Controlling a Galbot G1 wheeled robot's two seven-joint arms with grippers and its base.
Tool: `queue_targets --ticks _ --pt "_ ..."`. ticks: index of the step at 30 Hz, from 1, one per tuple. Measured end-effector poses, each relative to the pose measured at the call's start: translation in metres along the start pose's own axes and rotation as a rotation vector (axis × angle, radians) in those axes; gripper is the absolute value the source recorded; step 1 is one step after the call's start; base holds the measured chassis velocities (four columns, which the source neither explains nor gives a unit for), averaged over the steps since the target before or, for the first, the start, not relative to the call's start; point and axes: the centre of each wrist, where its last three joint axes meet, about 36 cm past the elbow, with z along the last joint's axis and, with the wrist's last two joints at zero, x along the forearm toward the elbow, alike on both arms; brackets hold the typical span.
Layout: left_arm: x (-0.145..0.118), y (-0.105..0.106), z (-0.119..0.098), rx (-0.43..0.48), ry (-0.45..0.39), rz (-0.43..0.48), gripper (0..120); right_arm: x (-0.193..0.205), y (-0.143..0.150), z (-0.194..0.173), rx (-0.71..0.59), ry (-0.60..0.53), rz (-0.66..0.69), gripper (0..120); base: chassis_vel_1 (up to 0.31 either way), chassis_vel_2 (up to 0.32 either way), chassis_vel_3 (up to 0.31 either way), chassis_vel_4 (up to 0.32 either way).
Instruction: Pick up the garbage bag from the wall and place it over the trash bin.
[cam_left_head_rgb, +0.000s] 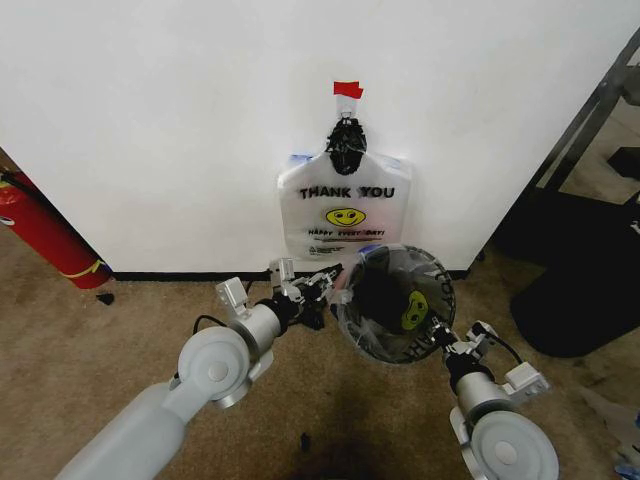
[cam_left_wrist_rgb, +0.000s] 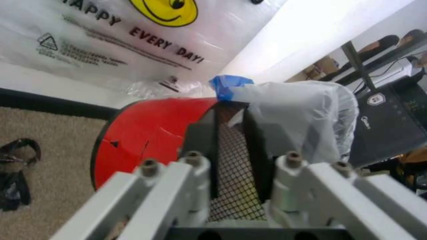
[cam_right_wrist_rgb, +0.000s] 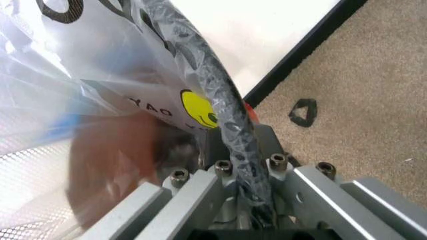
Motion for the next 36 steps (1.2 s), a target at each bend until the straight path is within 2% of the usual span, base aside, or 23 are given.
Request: queue_targets --ticks 4,11,15,25,32,33,34,36 --pt "-0.001 -0.003 0.002 0.009 -0.008 0.009 0 -0.001 0.001 0.001 -0.002 0.001 0.003 0 0.0 0.0 0.0 0.0" --pt "-0.005 -0.004 0.004 0.019 -0.016 0.012 0 -0.001 0.0 0.001 -0.002 0.002 0.01 0 0.0 0.0 0.0 0.0" --pt "-0.018 0.005 0.008 0.016 -0.02 -0.038 0 0.0 0.002 0.0 -0.005 -0.001 0.008 0 0.0 0.0 0.0 0.0" --pt "-0.028 0.019 0.018 -0.004 -0.018 -0.103 0 0.001 0.004 -0.002 -0.007 -0.001 0.003 0 0.0 0.0 0.0 0.0" --pt "-0.02 0.021 0.001 0.027 -0.061 -0.122 0 -0.002 0.003 -0.004 -0.009 -0.004 0.004 0 0.0 0.0 0.0 0.0" --pt "-0.014 0.022 -0.008 0.05 -0.076 -0.121 5 -0.003 0.002 -0.006 -0.011 -0.005 0.006 0 0.0 0.0 0.0 0.0" --pt "-0.012 0.022 -0.011 0.06 -0.079 -0.119 5 -0.003 0.002 -0.006 -0.011 -0.005 0.006 0 0.0 0.0 0.0 0.0" --pt "0.0 0.023 -0.022 0.105 -0.079 -0.1 16 -0.004 0.001 -0.008 -0.014 -0.007 0.008 0 0.0 0.0 0.0 0.0"
